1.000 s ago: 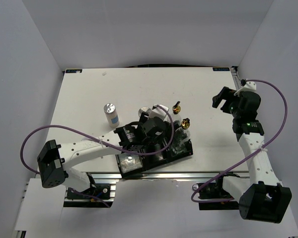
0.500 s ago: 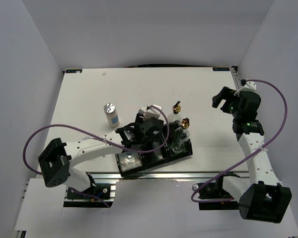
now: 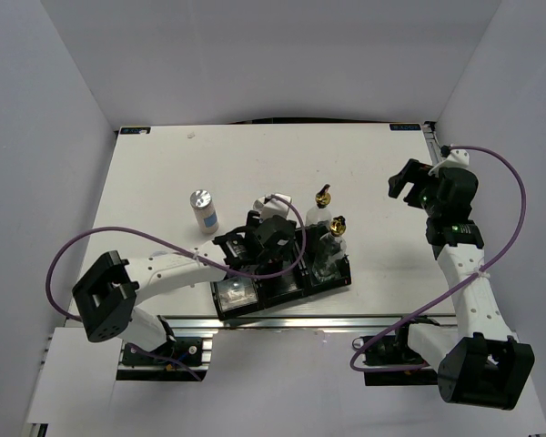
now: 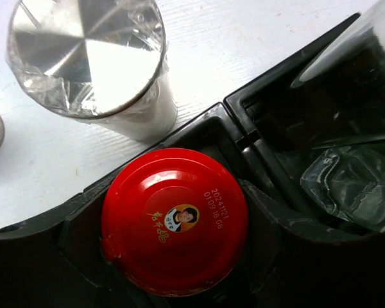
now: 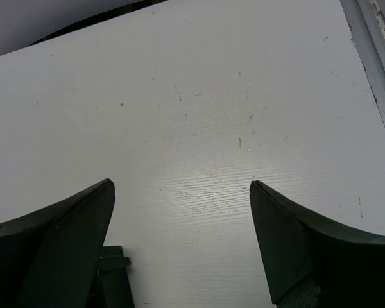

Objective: Organize the condiment bottles

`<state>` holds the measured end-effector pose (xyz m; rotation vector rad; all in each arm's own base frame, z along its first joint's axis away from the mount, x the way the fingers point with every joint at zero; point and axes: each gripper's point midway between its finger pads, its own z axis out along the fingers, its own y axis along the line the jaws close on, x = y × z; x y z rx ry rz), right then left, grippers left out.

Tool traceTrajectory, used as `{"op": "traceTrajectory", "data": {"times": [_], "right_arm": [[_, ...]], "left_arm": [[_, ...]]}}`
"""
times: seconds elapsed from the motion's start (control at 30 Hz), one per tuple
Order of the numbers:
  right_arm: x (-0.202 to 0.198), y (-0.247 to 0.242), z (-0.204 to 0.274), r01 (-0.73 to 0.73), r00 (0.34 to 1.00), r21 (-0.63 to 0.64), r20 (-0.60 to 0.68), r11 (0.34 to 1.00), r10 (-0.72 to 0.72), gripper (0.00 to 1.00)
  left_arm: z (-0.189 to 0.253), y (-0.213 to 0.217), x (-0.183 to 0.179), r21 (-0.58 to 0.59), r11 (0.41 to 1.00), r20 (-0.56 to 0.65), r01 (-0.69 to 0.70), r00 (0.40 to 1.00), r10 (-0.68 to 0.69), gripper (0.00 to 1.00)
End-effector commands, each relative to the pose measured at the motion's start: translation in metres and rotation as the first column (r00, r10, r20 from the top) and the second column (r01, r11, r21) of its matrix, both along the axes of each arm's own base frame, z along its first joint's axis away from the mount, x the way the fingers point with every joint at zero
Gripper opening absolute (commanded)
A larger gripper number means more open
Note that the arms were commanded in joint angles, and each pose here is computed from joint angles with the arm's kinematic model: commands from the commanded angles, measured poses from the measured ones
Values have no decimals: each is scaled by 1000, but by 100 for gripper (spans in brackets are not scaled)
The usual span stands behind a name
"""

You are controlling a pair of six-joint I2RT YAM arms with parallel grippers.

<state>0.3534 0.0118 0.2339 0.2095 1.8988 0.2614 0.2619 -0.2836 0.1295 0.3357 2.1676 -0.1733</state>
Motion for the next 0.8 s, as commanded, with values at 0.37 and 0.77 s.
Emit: {"op": "traceTrajectory", "data": {"times": [0.37,0.77], "right_arm": [[0,-4,9,11,999,-18,49,1000,-10,89],[2,-2,4,-9,999,-27,32,1000,9,89]], "left_arm": [[20,-3,4,-44,998,-3,-34,999,34,98],[88,30,-18,-137,989,13,-59,998,62,98]]}}
